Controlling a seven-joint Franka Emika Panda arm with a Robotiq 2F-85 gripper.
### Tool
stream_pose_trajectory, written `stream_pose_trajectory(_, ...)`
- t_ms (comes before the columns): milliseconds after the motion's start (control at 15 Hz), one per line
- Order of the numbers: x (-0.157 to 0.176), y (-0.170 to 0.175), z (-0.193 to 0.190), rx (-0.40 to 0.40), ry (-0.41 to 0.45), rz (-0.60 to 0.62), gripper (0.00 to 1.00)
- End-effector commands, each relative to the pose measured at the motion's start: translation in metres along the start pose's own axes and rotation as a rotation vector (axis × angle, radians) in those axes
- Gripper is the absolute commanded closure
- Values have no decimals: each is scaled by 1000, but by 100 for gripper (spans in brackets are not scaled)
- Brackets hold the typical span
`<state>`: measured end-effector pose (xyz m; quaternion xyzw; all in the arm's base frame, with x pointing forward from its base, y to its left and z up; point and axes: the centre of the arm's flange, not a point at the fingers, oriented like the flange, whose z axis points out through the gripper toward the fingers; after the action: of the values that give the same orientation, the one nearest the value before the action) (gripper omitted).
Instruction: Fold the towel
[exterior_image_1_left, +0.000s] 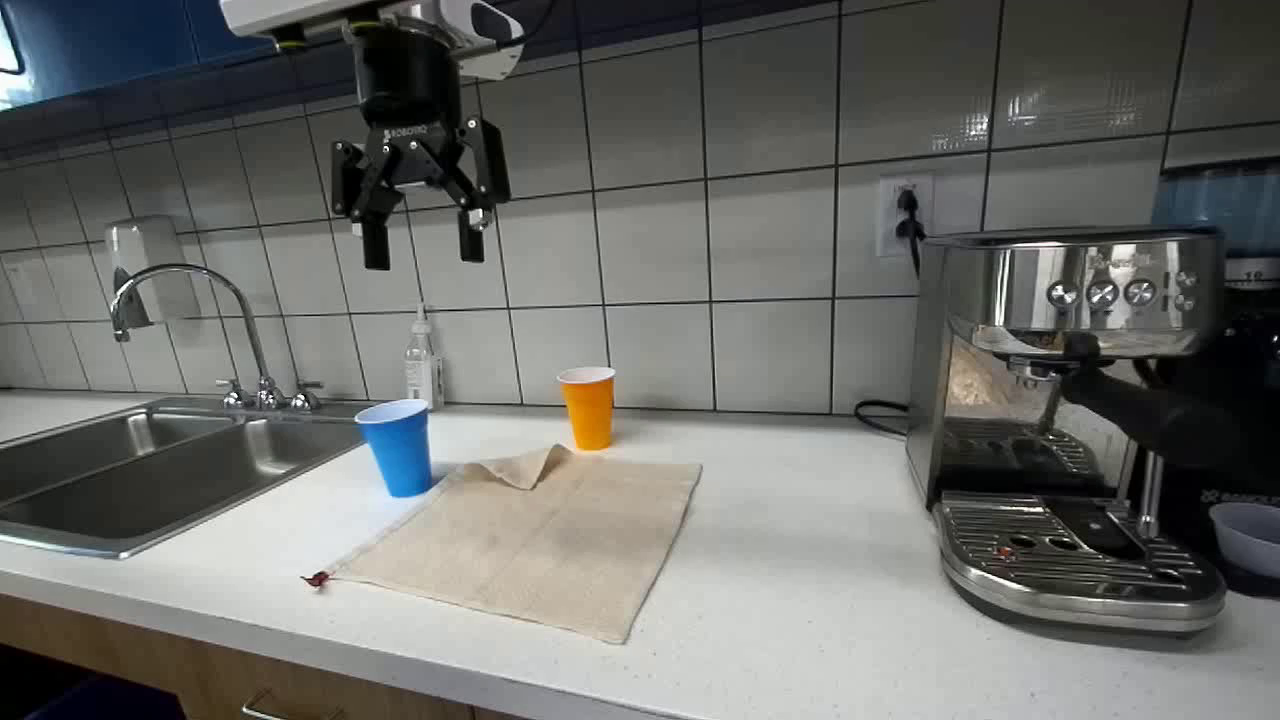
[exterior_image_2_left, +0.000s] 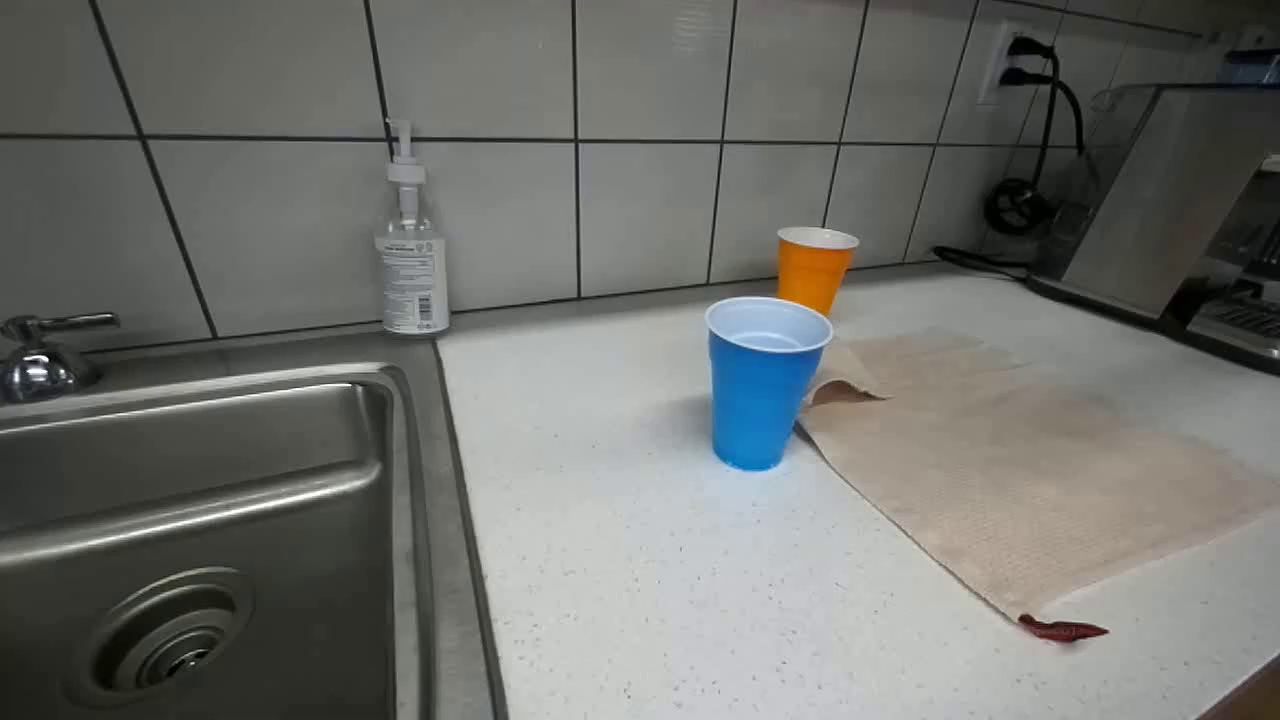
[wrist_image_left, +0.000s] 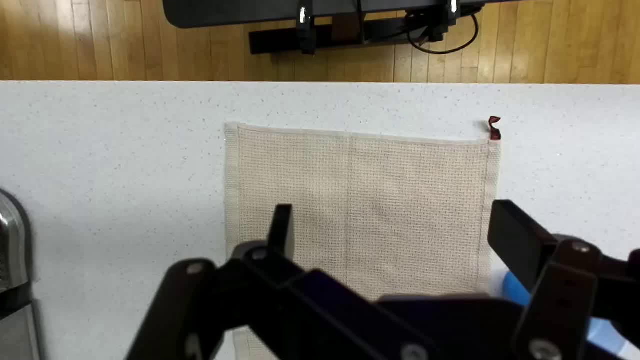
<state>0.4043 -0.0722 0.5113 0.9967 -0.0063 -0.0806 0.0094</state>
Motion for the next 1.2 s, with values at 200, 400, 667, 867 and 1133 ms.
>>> stream_pose_trajectory(200,0,0,0,0,0,0,0)
stream_pose_trajectory(400,0,0,0,0,0,0,0)
stream_pose_trajectory(667,9,7,7,-10,1,-22,0)
stream_pose_trajectory(867,27,16,17,-20,7,-87,0)
stream_pose_trajectory(1133,50,30,38,-65,36,-201,0)
